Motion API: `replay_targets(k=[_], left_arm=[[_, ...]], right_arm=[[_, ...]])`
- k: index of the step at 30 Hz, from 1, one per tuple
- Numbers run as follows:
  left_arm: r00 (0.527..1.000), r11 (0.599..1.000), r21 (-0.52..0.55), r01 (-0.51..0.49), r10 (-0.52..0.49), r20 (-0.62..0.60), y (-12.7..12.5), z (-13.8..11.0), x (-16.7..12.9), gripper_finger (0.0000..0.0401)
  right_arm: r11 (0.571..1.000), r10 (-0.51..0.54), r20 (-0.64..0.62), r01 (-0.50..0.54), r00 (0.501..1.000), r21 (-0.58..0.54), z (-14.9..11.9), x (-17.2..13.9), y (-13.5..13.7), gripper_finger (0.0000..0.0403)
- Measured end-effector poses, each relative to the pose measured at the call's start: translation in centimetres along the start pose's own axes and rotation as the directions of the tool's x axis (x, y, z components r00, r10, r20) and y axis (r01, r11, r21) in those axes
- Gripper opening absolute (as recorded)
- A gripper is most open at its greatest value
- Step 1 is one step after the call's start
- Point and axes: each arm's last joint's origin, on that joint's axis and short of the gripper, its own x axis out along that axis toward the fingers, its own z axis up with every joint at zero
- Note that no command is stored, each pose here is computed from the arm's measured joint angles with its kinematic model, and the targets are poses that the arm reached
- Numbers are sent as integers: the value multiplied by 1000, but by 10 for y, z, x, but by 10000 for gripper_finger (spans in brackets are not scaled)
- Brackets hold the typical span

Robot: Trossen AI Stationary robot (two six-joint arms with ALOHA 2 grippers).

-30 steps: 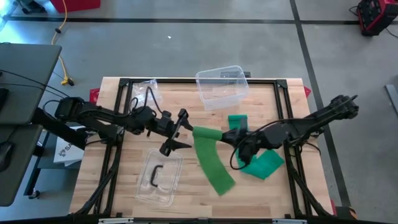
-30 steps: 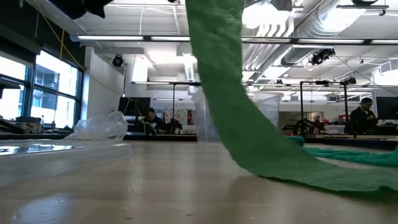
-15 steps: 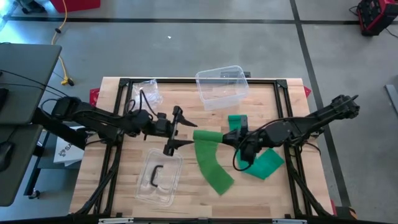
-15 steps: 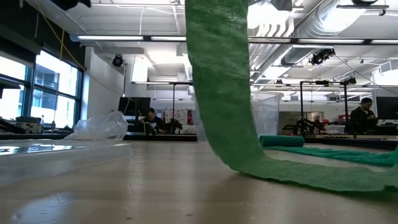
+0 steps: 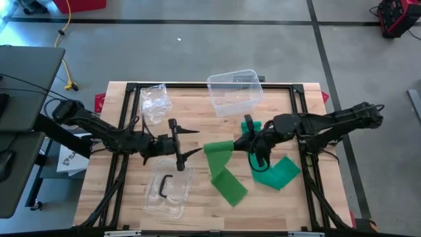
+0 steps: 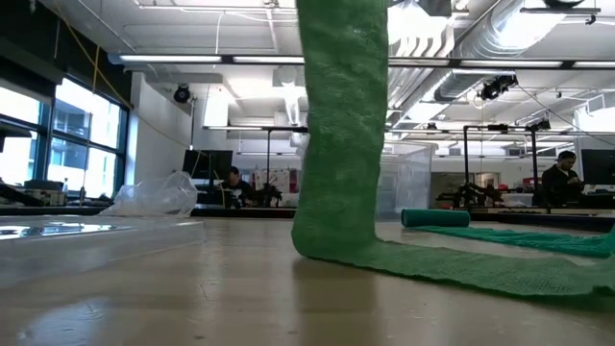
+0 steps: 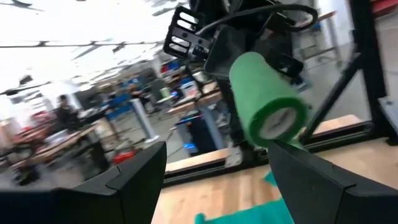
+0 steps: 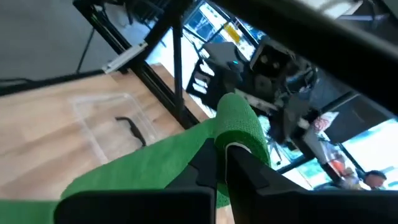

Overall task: Roll bandage
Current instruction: Roll the green bandage

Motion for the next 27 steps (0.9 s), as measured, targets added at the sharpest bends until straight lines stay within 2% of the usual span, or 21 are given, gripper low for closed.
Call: replay_targets(k=[3,5,8,13,15,17,19,21,24,27], left_arm=[[1000,1000,-1,-7,6,-19,-3,7,-12,278],[999,1000,-6,26,-26,-29,-4,11,-19,278],[995,996,-25,86,-87,-56,-3,12,-29,278],[986,983,-110,148,-155,-59,17,12,-33,278],[983,975,-152,161,-172,-60,28,8,-28,277],[980,968,-179,174,-188,-60,39,2,-20,277],[980,963,-204,178,-193,-56,50,-6,-9,277],[983,960,-226,164,-178,-45,58,-15,4,277],[984,956,-236,173,-179,-4,60,-28,23,277],[977,948,-237,214,-206,56,55,-35,35,277]], right_arm=[[999,14,-30,-13,999,37,-16,0,-7,3],[995,1,6,-2,1000,98,-33,3,-7,2],[986,-72,97,56,993,156,-52,6,-3,2],[974,-172,174,141,970,176,-61,-6,8,2],[941,-224,135,179,965,287,-63,-12,11,1],[870,-291,48,243,956,429,-64,-20,10,1],[827,-299,-25,272,954,493,-65,-27,11,1],[818,-281,-59,271,958,507,-65,-34,13,1],[823,-269,-31,247,962,512,-56,-43,16,1],[813,-309,-26,278,951,511,-46,-53,19,1]])
